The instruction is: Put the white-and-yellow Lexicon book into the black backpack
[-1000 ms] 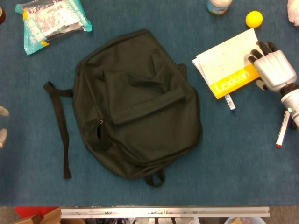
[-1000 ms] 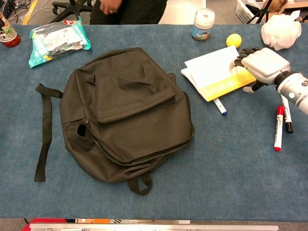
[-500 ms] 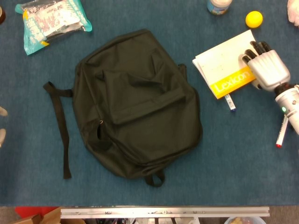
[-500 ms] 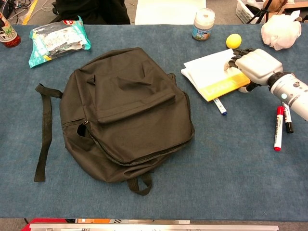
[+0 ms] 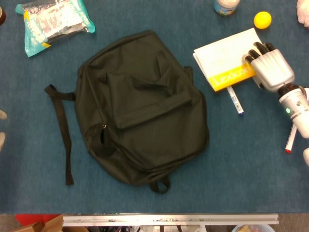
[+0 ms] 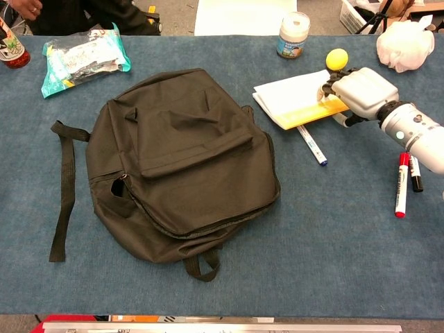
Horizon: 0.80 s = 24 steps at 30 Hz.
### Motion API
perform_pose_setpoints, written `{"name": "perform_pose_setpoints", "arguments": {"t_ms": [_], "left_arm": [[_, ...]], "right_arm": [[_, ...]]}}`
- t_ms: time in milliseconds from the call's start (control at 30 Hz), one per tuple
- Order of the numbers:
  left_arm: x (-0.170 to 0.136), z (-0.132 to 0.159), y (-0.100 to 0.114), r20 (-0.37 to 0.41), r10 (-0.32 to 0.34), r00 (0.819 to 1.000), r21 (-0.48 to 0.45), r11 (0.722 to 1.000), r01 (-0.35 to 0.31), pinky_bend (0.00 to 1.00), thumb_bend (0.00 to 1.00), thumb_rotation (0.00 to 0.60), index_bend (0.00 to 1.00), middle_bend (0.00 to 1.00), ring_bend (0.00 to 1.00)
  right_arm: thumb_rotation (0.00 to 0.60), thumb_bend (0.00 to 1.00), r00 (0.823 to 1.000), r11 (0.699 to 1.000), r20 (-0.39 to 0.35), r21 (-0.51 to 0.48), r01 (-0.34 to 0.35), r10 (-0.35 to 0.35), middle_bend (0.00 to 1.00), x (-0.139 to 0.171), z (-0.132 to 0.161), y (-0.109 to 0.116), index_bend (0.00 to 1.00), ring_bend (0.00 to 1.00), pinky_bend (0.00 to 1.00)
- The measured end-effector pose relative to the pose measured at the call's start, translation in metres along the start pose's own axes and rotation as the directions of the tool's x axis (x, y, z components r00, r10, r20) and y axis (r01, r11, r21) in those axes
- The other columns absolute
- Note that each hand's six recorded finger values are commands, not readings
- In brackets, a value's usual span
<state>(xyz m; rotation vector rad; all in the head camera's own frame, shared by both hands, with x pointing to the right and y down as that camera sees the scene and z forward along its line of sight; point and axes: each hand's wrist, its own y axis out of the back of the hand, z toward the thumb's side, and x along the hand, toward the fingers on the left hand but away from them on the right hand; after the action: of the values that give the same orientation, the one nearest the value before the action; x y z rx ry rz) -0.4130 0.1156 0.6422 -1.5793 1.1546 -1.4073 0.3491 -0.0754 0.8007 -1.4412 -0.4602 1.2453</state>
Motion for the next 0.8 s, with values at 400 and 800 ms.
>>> {"name": "perform_pose_setpoints", "arguments": {"t_ms": [400,800], "left_arm": [[0.003,0.0,0.001,0.0,-0.002,1.0,-0.005,1.0,0.002,0.29,0.32,0.6,0.4,0.35,0.36],[0.007,0.001,0.003,0.008,0.004,1.0,-0.009,1.0,-0.004,0.29,0.32,0.6,0.4,0.35,0.36]], "right_arm": [[0.6,0.36,0.996,0.996,0.042,-0.047,0.074,-0.072,0.43,-0.01,0.001,0.014,0.44,0.22,0.31],[0.6,0.32,0.985,0.989,0.109,-0.048,0.141,-0.135,0.55,-0.014,-0.001,0.022,0.67,0.39,0.49]]}}
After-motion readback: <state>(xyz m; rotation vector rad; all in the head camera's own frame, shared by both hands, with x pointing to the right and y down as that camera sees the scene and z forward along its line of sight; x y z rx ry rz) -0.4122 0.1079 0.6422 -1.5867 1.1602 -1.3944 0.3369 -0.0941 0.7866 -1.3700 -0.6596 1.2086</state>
